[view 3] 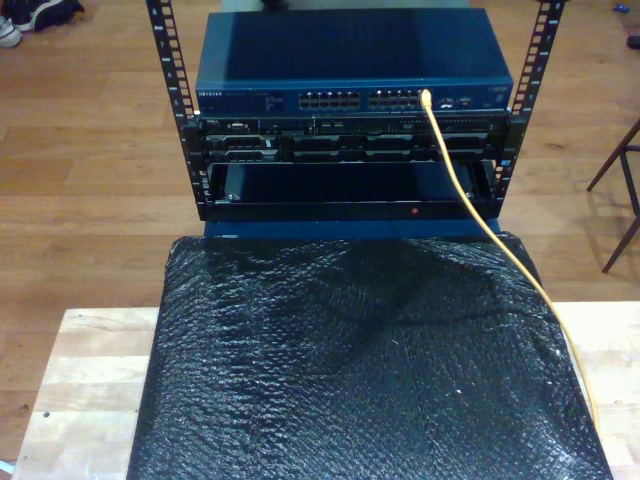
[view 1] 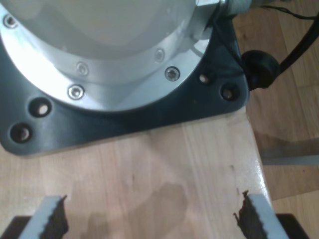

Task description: Grab the cable and plug it in

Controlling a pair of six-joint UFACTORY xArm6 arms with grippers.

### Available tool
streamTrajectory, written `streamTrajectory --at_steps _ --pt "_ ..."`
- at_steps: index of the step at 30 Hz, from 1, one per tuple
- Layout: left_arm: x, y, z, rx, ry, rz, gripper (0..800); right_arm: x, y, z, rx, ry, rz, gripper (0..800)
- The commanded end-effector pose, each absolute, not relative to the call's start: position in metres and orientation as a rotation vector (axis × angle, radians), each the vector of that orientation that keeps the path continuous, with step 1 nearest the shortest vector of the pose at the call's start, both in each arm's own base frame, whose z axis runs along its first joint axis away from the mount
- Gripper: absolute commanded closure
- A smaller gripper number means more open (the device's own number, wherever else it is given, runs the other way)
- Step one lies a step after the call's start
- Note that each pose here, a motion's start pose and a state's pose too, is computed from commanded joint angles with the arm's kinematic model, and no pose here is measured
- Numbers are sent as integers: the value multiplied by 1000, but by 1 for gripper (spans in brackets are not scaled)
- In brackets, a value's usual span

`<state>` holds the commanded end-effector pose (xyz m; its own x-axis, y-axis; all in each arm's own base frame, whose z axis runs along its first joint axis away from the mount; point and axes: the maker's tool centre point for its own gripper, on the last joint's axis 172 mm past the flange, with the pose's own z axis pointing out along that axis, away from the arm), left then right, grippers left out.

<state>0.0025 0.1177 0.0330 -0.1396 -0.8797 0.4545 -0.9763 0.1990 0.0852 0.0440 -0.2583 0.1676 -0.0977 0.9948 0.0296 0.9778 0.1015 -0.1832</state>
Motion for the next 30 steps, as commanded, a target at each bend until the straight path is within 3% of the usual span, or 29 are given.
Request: streamTrajectory --at_steps 16,30 --pt "3 118 33 1730 -2078 324 0 0 -183 84 -1919 -2139 32 1" --pt "3 118 33 1730 -2078 324 0 -4 -176 40 -1999 -2136 24 0"
